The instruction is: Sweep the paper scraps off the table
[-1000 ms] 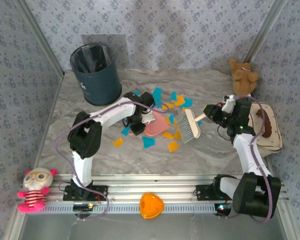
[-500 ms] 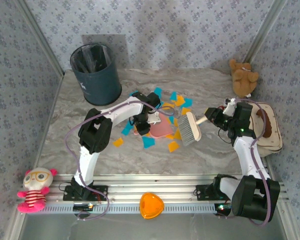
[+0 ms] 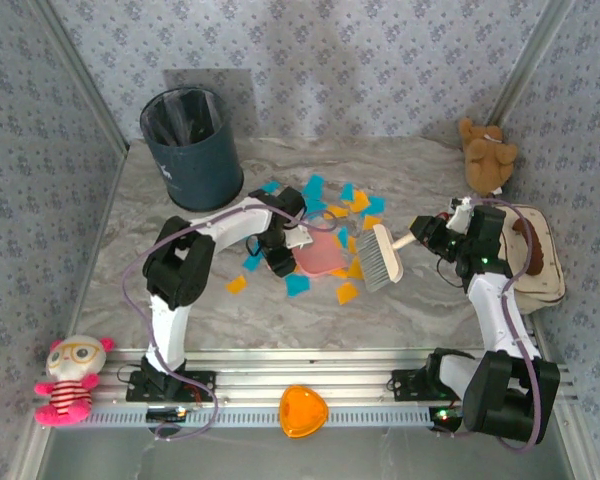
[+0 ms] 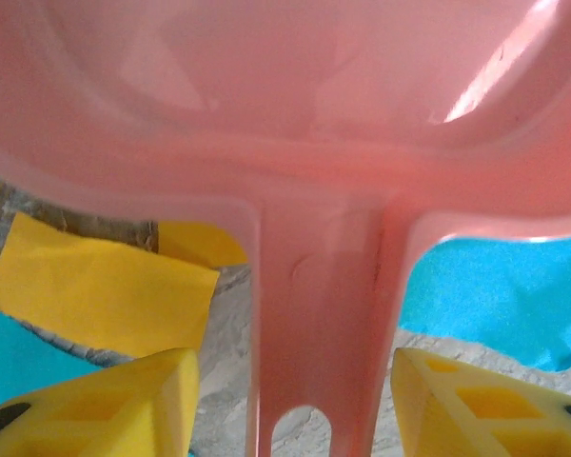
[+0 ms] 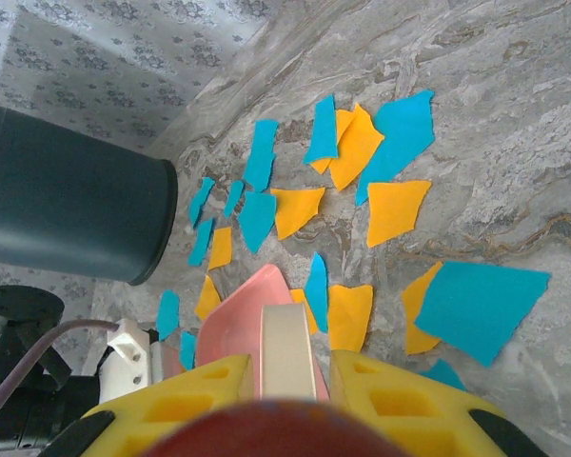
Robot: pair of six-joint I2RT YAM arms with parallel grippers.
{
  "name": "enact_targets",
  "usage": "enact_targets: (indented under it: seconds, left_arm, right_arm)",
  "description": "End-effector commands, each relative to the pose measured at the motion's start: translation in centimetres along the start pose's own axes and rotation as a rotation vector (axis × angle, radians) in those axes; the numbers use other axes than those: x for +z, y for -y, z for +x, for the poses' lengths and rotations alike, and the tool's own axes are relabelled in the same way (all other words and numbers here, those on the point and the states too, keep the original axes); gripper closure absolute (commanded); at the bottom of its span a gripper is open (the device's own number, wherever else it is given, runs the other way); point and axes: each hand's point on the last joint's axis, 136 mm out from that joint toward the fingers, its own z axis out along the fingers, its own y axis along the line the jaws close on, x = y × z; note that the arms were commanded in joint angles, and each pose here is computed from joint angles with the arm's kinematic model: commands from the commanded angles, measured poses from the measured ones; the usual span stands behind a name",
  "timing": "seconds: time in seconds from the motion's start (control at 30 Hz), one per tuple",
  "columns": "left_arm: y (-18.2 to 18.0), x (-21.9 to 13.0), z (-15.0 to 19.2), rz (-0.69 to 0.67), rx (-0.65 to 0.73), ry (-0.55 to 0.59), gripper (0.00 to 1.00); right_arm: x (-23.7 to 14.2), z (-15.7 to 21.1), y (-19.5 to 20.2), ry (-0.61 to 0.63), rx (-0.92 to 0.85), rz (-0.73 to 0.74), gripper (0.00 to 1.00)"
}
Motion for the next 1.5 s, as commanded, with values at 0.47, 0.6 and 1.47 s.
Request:
enact_targets:
  seconds: [0.47,0.6,1.47]
  left_arm:
    - [0.7,0.1,-0.6,0.006,0.016,0.093,0.51]
    - [0.9,0.2,-0.7,0.010,0.017,0.099,0.52]
    - [0.9,-2.3,-1.0,-0.054,0.035,0.130,0.97]
  right_arm:
    - [-0.3,-0.3,-0.6,0.009,-0.011,-0.023,1.00]
    - [-0.3,-0.3,-0.6,0.008,-0.009,-0.022,1.00]
    - [-0.3,-0.5,-0.9,0.010,-0.016,-0.030,1.00]
